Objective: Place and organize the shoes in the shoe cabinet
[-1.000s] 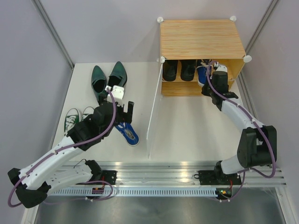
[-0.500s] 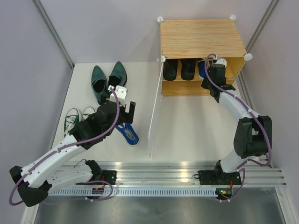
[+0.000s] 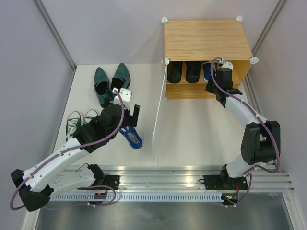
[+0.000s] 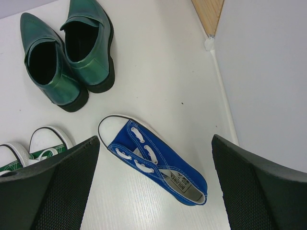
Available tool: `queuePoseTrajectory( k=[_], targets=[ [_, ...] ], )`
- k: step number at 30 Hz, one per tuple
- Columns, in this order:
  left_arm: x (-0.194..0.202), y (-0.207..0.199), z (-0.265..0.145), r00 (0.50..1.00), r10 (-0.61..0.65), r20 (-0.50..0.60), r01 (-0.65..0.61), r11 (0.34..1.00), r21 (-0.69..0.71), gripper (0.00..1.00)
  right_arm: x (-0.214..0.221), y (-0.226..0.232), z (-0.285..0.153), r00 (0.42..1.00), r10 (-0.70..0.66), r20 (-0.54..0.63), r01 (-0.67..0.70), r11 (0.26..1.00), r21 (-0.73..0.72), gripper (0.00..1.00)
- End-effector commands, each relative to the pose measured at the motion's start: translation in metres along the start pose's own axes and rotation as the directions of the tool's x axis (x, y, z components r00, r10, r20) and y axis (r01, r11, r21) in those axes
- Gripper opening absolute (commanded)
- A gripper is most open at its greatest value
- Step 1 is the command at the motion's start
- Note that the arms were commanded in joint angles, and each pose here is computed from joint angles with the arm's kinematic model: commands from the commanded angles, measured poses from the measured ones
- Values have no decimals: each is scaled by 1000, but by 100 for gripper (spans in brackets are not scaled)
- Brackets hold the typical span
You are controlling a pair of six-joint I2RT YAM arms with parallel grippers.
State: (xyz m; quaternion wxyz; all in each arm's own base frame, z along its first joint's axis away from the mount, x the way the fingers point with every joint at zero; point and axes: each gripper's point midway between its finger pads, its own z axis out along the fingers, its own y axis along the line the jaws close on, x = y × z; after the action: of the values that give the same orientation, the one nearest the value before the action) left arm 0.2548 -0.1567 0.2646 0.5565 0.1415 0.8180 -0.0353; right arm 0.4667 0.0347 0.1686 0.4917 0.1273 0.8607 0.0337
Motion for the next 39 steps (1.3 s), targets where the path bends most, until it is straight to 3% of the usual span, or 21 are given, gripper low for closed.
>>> queuePoseTrajectory(
  k=[1,5,12,39],
  targets=[
    [-8,-1,2,1000,9,30,-10,1000,8,100,-22,6,-13,996,26,84,-23,999,-45,42],
    [-8,-1,3,1000,9,27,-9,1000,8,100,-14,6,-19,997,38,73,-34,998,-62,42],
    [-6,-2,3,1000,13,24,-14,1000,7,100,-22,6,-25,994,44,97,-38,997,-61,34],
    [-4,1,5,1000,27,17,-27,1000,-9,100,-62,15,14,989,4,146,0,1000,-25,31]
  ],
)
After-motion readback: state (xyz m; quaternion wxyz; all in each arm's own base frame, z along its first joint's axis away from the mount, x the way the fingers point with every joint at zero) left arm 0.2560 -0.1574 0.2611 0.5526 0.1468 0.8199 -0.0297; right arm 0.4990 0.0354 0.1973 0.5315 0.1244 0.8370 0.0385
